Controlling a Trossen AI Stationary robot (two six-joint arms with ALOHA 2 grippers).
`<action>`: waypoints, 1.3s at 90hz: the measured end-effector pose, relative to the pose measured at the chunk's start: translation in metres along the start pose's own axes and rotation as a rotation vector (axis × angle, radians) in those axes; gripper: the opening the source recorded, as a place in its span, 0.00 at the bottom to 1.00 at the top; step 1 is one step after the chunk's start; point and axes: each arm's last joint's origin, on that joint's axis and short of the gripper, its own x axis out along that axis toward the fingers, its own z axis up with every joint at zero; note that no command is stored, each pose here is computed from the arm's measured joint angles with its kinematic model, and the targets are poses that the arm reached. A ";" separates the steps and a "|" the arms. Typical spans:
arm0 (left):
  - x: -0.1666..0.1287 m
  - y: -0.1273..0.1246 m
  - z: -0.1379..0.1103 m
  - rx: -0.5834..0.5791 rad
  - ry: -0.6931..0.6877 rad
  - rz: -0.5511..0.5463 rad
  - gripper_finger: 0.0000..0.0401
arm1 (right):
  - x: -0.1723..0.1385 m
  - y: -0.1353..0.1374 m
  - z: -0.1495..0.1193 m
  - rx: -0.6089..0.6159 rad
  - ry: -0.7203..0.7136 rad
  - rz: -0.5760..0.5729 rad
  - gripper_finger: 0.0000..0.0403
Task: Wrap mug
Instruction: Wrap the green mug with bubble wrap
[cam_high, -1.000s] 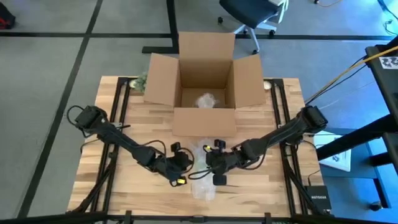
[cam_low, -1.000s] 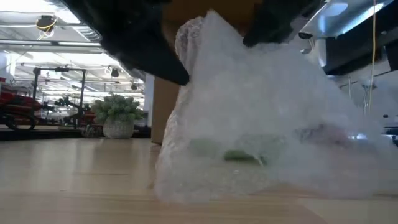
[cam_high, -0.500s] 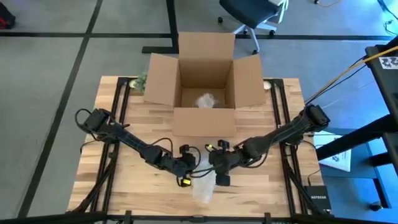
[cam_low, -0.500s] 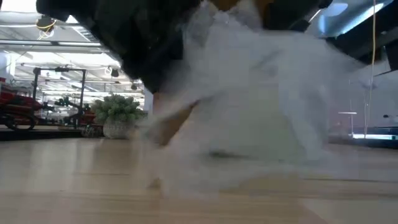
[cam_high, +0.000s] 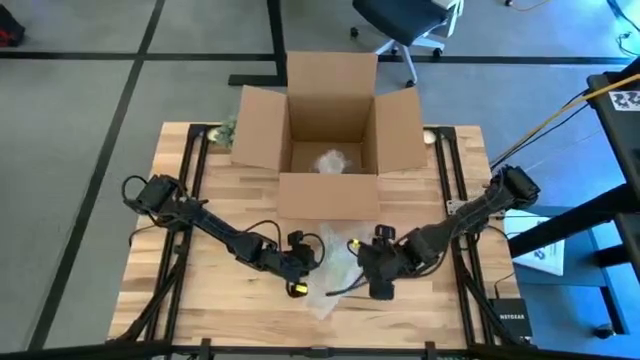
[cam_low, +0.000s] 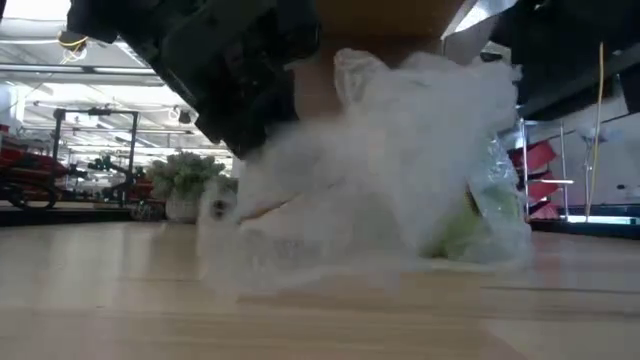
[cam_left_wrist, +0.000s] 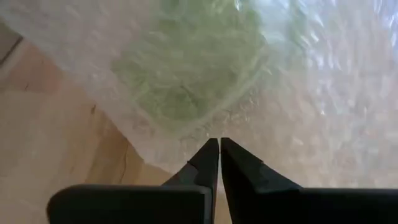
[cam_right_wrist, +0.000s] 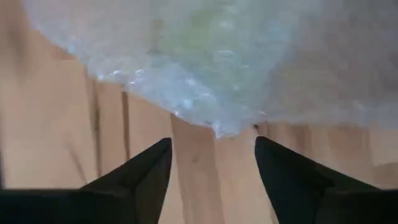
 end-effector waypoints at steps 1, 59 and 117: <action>0.000 0.000 0.000 -0.001 -0.001 0.000 0.00 | 0.000 0.000 -0.001 -0.002 -0.003 -0.006 0.56; 0.005 0.012 0.008 0.020 -0.026 0.017 0.00 | 0.075 -0.014 -0.043 0.147 -0.367 -0.114 0.47; 0.021 0.003 0.014 -0.026 -0.169 -0.133 0.00 | 0.023 0.000 -0.002 -0.054 -0.096 0.051 0.02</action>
